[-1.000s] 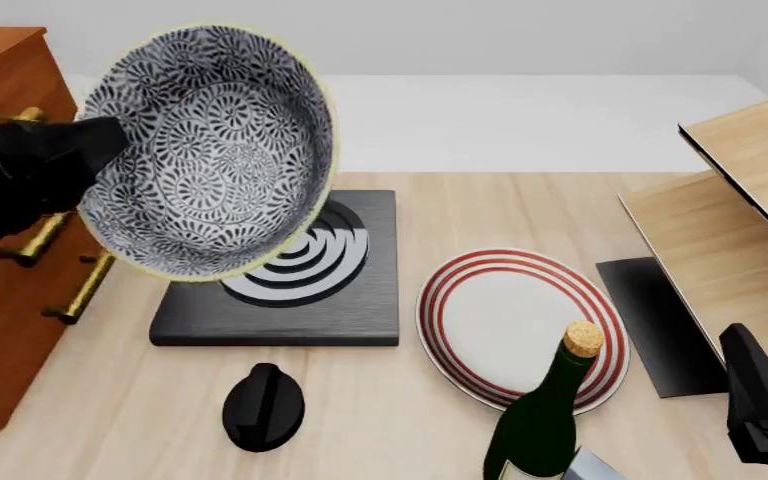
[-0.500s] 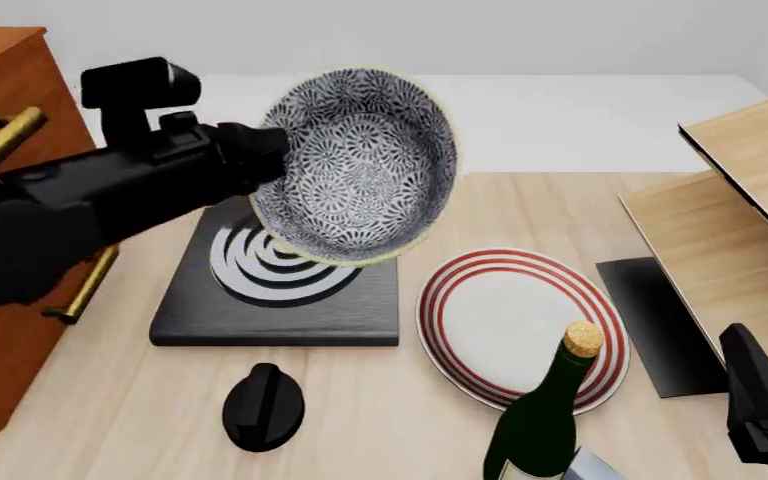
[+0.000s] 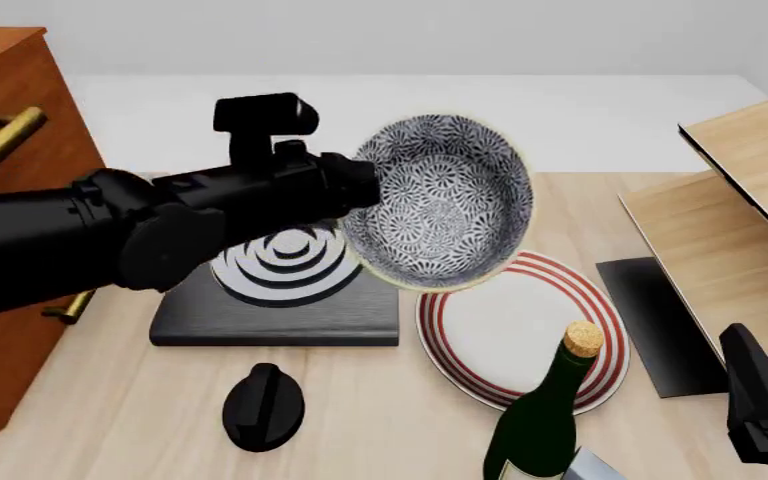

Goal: Pick up the akita bowl and put it on the plate.

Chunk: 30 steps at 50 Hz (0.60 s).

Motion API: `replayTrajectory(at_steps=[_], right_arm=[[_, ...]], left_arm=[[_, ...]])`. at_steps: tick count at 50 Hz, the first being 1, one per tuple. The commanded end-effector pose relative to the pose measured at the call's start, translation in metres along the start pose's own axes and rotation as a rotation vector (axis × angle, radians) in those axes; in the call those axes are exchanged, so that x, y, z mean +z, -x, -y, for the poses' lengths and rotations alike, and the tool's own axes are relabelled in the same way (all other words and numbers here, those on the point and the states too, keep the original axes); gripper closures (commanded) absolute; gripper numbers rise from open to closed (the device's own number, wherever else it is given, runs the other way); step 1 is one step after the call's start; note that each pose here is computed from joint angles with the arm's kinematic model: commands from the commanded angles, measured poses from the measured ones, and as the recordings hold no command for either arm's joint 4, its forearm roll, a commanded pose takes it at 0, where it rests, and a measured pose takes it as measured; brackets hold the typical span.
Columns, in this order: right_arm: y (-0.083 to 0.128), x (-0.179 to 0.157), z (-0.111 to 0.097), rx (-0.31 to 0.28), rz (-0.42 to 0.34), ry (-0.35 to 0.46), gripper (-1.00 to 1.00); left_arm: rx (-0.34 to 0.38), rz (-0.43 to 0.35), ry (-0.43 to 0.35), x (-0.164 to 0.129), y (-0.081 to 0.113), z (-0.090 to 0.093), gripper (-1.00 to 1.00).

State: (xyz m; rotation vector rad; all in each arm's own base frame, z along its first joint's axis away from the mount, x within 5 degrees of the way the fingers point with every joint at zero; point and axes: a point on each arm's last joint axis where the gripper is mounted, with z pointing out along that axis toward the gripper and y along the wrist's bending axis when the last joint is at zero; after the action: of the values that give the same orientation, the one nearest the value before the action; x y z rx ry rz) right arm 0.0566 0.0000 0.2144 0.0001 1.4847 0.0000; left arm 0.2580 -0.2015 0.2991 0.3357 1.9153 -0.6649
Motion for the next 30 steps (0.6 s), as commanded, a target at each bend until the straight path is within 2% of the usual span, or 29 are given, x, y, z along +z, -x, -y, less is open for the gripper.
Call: replayTrajectory(at_steps=[1, 14, 30], right_arm=[[0.0, 0.0, 0.0, 0.0, 0.0, 0.0, -1.0], [0.0, 0.0, 0.0, 0.0, 0.0, 0.0, -1.0], [0.0, 0.0, 0.0, 0.0, 0.0, 0.0, -1.0]], left_arm=[[-0.069, -0.012, -0.033, 0.015, -0.014, 0.009, 1.0], [-0.096, -0.051, -0.048, 0.035, -0.044, 0.011, 1.0], [-0.107, -0.055, -0.041, 0.052, -0.055, 0.006, 1.0]])
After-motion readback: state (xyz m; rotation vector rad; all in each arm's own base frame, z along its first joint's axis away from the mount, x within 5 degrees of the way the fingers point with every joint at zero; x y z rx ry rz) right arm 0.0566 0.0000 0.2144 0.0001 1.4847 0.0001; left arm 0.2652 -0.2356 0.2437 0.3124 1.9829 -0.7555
